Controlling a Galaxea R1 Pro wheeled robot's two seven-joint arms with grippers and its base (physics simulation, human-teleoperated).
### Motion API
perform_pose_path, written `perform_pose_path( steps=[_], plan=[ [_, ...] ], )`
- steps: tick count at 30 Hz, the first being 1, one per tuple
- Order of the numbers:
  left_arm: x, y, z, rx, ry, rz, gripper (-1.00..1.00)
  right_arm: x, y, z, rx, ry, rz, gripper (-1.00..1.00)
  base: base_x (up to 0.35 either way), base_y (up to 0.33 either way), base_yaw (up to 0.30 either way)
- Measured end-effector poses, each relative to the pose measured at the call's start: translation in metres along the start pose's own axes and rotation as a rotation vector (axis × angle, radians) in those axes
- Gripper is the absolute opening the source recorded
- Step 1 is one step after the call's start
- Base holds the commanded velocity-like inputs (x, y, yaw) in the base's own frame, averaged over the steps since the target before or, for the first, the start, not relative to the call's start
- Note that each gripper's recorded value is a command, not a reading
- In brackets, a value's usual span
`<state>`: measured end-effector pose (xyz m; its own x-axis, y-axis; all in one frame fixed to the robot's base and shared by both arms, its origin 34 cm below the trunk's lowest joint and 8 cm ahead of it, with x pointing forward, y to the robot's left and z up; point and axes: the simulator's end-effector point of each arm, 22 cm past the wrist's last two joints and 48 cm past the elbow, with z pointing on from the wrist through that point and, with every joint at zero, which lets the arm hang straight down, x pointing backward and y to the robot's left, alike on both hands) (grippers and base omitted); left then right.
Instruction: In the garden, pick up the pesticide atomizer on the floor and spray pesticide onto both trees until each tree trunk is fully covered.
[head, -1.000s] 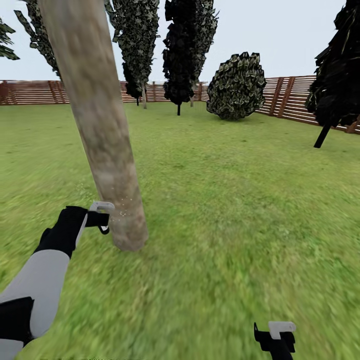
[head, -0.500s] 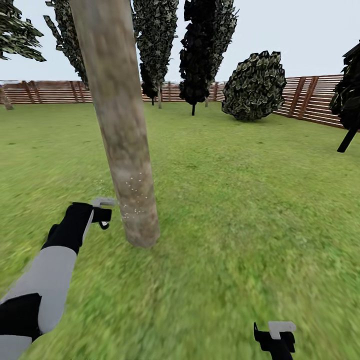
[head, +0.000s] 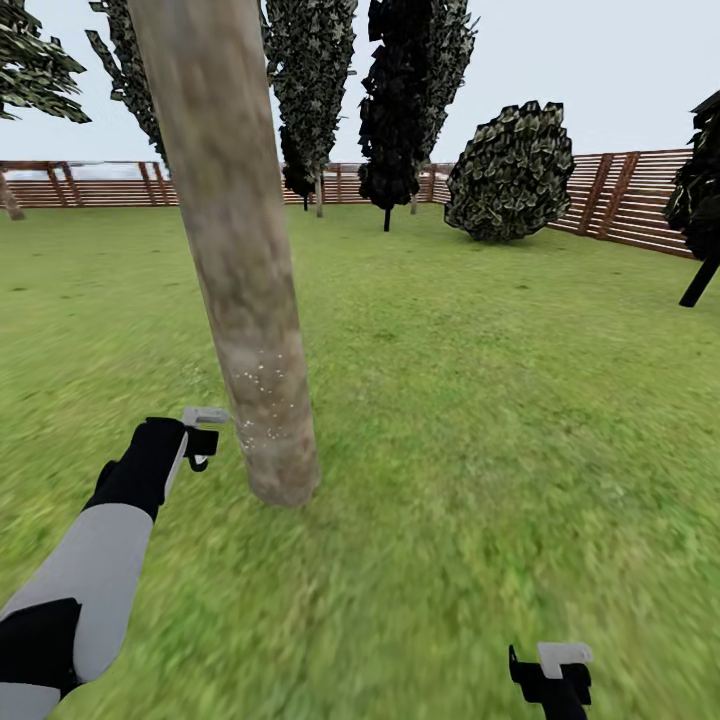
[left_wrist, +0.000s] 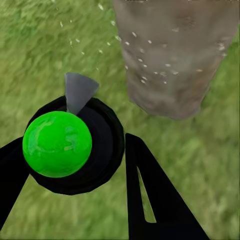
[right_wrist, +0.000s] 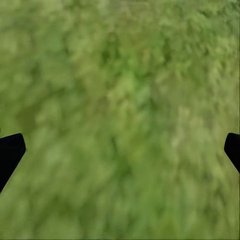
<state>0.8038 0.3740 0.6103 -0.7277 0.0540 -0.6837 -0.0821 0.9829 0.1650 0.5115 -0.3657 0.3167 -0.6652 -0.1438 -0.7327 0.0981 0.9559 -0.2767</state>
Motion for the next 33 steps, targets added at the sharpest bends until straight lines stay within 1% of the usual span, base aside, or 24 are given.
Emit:
perform_pose_path(
  steps=[2,4,8,15,32,33],
  plan=[
    [0.005,-0.001,0.002,0.001,0.007,0.001,-1.00,0.000,0.000,0.000,0.000,0.000,0.000,1.00,0.072,0.029,0.086],
    [0.034,-0.008,0.008,0.010,0.045,0.009,-1.00,0.000,0.002,0.000,-0.002,0.001,0.001,1.00,0.015,0.006,0.229],
    [0.047,-0.010,0.011,0.012,0.061,0.010,-1.00,0.000,0.003,0.000,-0.003,0.000,0.002,1.00,0.014,-0.007,0.259],
    [0.049,-0.013,0.011,0.015,0.065,0.011,-1.00,0.000,0.003,0.000,-0.002,0.000,0.002,1.00,0.080,-0.208,0.055],
    [0.049,-0.014,0.011,0.017,0.065,0.009,-1.00,0.000,0.002,0.000,-0.002,0.000,0.001,1.00,0.002,-0.275,0.000],
    [0.053,-0.013,0.012,0.017,0.072,0.010,-1.00,0.000,0.001,0.000,-0.001,0.001,0.001,1.00,0.000,-0.276,0.000]
  ],
)
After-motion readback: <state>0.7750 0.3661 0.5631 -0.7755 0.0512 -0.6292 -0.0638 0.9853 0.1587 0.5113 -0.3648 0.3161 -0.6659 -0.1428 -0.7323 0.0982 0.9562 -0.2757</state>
